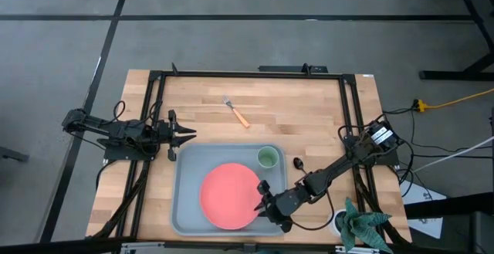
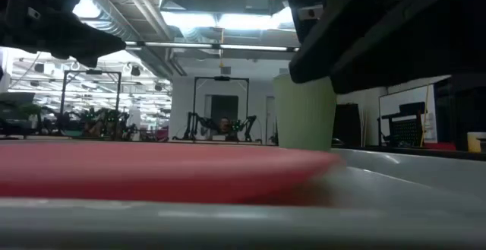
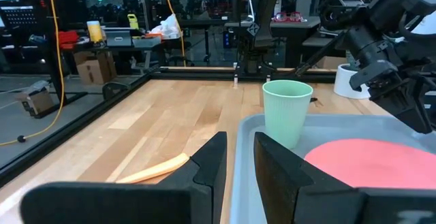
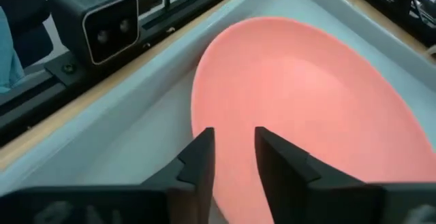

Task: Pick and place plate/cup/fork/spoon on tray
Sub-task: Put the black spoon on the gray serving tray to the right of the pink plate

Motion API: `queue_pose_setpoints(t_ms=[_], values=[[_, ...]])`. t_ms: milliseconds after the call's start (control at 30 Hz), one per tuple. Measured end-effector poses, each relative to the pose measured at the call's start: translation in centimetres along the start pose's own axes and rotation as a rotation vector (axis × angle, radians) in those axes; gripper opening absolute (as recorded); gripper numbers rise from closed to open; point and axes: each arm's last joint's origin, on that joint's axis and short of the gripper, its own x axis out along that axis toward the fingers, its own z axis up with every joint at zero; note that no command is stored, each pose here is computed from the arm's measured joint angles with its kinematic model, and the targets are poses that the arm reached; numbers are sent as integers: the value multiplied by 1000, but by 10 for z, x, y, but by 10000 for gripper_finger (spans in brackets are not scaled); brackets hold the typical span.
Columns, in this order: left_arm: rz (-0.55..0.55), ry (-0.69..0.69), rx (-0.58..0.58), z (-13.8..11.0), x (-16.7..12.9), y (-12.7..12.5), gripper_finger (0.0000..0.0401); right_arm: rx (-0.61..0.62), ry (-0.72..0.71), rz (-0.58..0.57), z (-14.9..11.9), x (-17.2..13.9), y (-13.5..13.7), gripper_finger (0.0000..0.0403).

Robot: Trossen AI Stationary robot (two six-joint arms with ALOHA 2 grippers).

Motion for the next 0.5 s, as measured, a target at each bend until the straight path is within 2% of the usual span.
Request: queue_pose_setpoints(t_ms=[267, 400, 500], values=[[0, 0, 0, 0, 0, 0, 69, -2, 0, -7, 2, -3, -1, 128], [0, 0, 0, 0, 0, 0, 69, 0, -29, -42, 17, -21, -2, 126], [-6, 0, 0, 0, 0, 0, 69, 28, 28, -111, 24, -41, 1, 124]])
